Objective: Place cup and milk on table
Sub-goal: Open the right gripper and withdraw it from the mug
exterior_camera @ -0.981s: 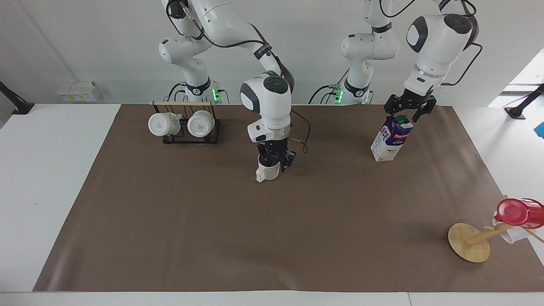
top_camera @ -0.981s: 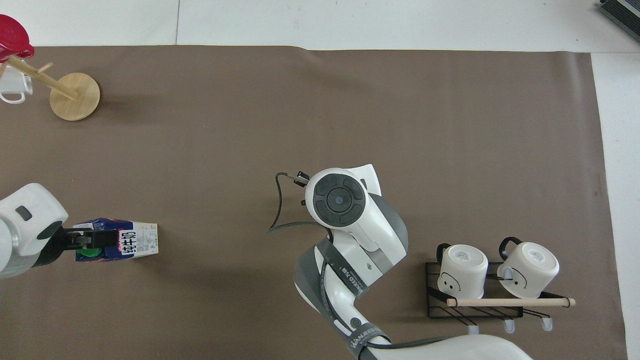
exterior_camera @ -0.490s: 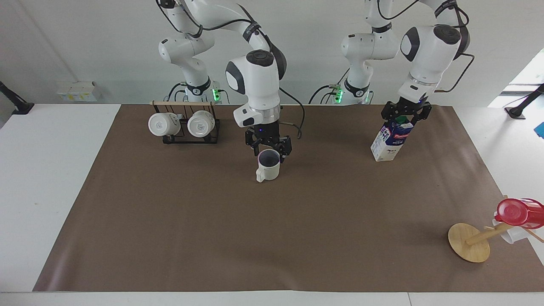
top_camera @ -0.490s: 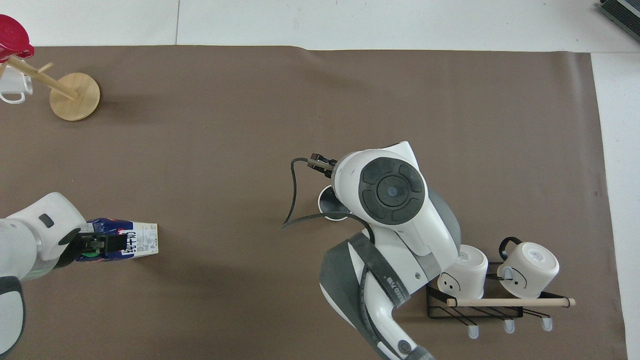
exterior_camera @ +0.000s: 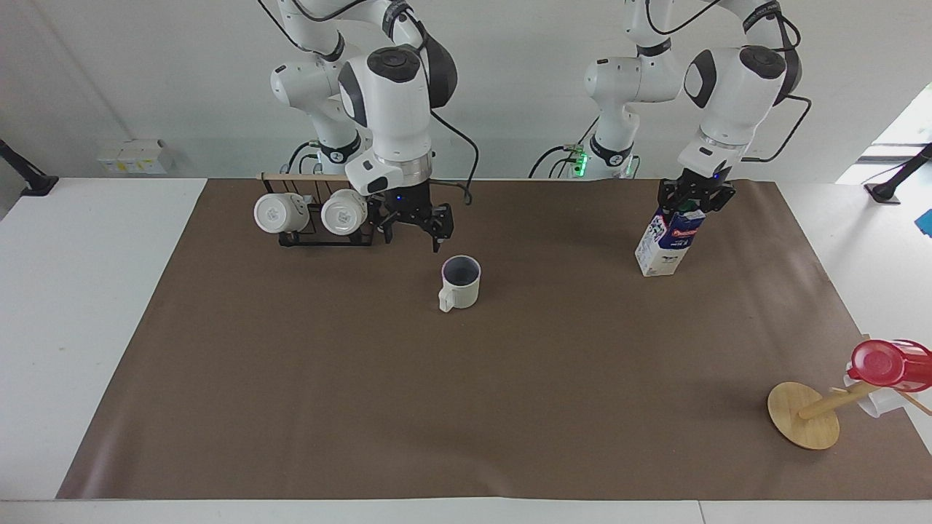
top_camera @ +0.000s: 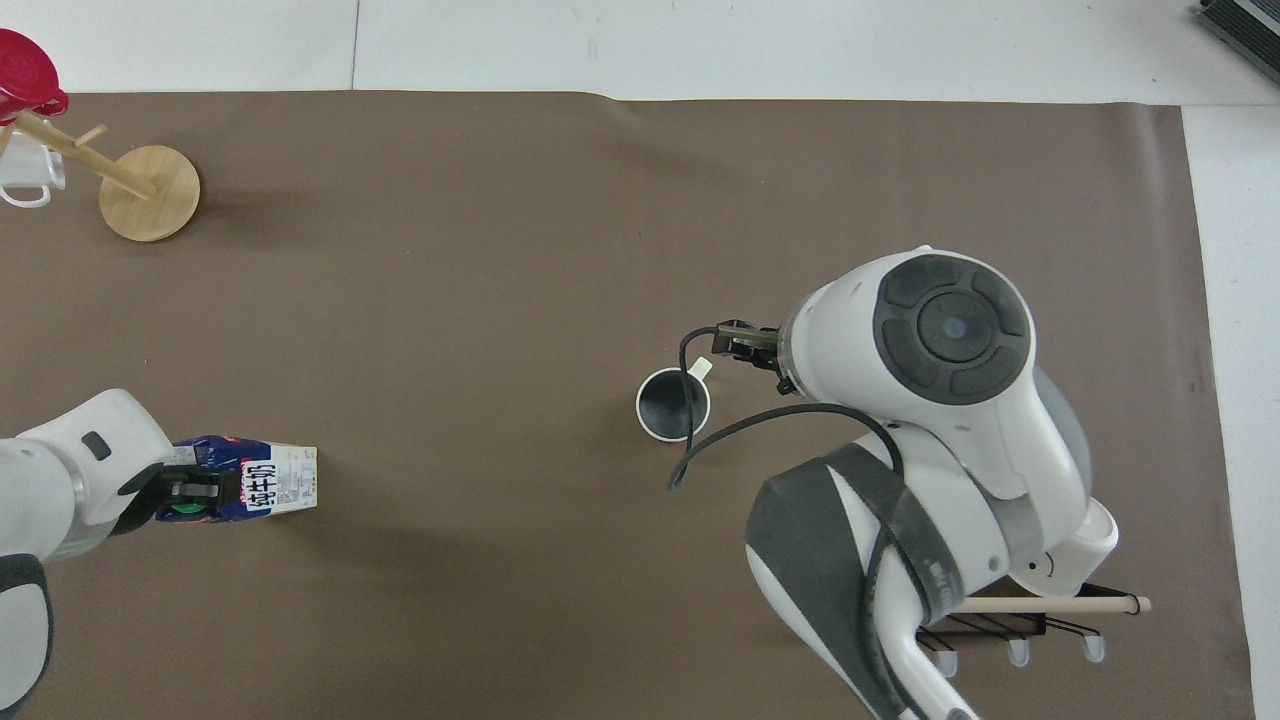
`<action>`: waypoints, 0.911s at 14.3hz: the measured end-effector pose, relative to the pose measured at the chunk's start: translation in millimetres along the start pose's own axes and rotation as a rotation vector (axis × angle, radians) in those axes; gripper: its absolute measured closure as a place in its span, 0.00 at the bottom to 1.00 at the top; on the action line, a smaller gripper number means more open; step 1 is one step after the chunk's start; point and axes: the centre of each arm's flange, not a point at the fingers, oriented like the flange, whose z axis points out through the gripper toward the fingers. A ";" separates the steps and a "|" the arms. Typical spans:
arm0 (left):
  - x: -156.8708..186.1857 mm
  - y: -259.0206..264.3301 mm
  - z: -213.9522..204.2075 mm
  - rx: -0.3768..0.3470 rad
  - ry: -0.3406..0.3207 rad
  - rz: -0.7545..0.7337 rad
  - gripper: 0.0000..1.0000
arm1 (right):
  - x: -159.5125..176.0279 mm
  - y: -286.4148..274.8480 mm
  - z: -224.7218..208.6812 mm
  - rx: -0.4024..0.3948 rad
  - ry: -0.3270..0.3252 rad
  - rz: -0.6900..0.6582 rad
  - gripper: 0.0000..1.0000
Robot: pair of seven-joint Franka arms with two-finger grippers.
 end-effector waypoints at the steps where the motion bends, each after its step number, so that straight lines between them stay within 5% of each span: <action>1: 0.0 -0.1 -0.2 0.000 0.000 0.003 0.55 | 6.2 18.1 -4.1 -0.012 -0.016 -0.026 0.00; 6: 0.3 -0.3 -0.8 0.001 0.002 0.008 0.60 | 39.0 131.3 -31.7 -0.034 -0.063 -0.097 0.00; 13: 18.1 26.4 -35.4 -0.002 0.043 -0.089 0.60 | 63.7 234.8 -55.9 -0.027 -0.028 -0.089 0.00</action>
